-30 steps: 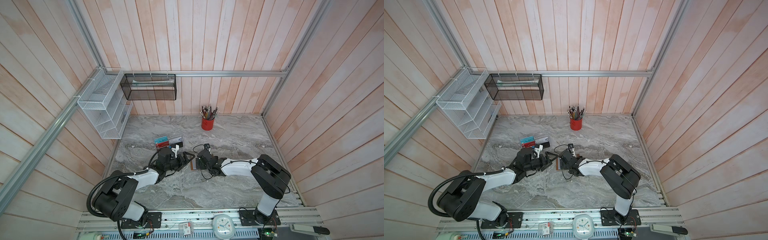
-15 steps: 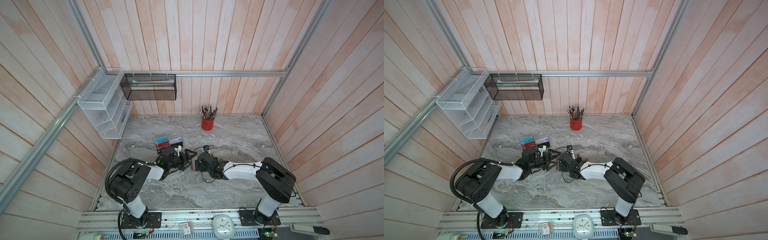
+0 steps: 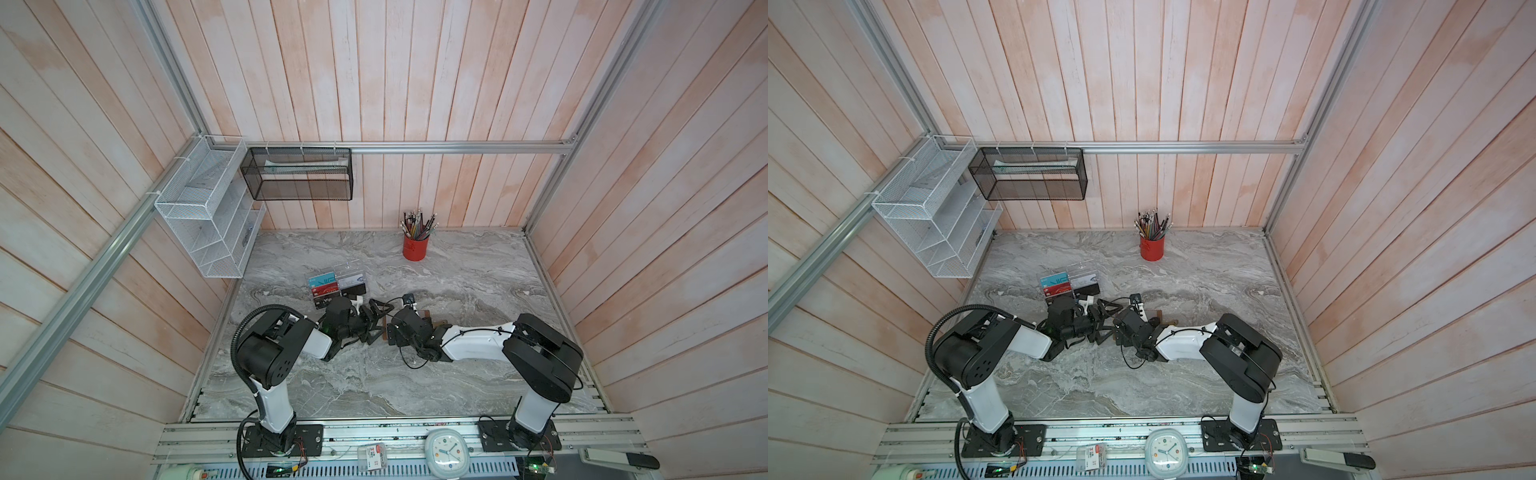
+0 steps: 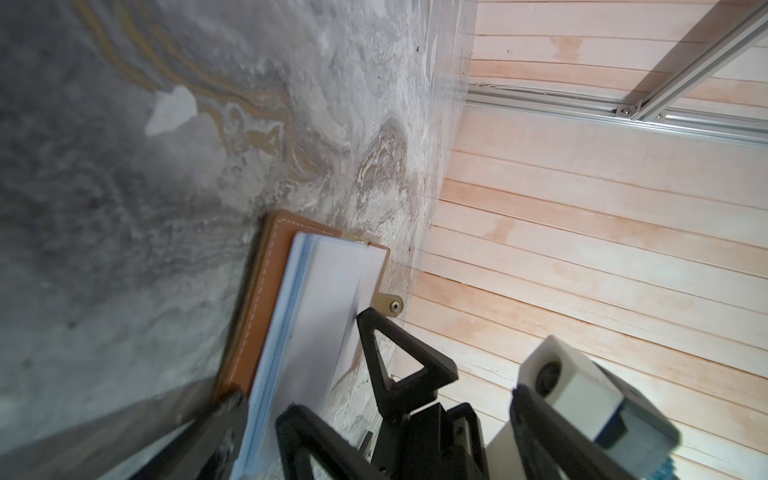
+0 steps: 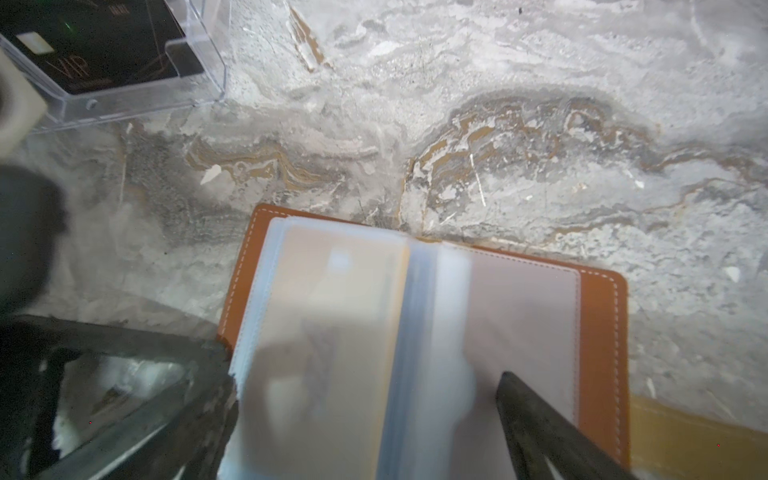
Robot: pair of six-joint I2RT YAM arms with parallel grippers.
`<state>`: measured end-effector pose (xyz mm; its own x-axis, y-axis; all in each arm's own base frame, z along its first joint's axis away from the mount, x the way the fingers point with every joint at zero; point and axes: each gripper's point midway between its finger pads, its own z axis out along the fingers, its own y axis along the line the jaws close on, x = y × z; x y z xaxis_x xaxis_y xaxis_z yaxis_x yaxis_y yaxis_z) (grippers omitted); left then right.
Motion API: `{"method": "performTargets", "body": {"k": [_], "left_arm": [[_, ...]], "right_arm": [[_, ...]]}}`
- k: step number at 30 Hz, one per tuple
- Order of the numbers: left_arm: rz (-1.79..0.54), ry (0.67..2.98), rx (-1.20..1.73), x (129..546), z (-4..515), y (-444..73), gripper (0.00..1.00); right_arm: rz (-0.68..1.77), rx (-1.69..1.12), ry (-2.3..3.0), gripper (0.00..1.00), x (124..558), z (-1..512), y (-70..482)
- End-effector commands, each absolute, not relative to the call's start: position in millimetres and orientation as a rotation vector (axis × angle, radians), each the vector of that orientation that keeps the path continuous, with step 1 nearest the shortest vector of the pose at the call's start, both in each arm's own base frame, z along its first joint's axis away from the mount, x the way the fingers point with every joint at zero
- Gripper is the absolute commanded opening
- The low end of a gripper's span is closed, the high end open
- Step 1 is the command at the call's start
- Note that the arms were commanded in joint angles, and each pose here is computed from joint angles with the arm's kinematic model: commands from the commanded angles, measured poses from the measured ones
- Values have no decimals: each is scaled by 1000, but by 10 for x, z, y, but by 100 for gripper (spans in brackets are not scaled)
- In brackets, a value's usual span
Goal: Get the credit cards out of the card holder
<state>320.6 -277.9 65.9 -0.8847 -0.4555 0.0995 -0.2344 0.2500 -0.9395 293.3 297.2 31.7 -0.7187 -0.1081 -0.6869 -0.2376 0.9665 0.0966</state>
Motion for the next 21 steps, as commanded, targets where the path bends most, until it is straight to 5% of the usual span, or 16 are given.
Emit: {"method": "performTargets", "body": {"k": [1, 21], "left_arm": [[-1655, 2358, -732, 3164, 458, -2713, 100], [-1572, 2431, -805, 3076, 195, -2630, 100]], "right_arm": [[188, -226, 2384, 98, 2928, 203, 2935], [31, -123, 2382, 98, 2951, 244, 2445]]}}
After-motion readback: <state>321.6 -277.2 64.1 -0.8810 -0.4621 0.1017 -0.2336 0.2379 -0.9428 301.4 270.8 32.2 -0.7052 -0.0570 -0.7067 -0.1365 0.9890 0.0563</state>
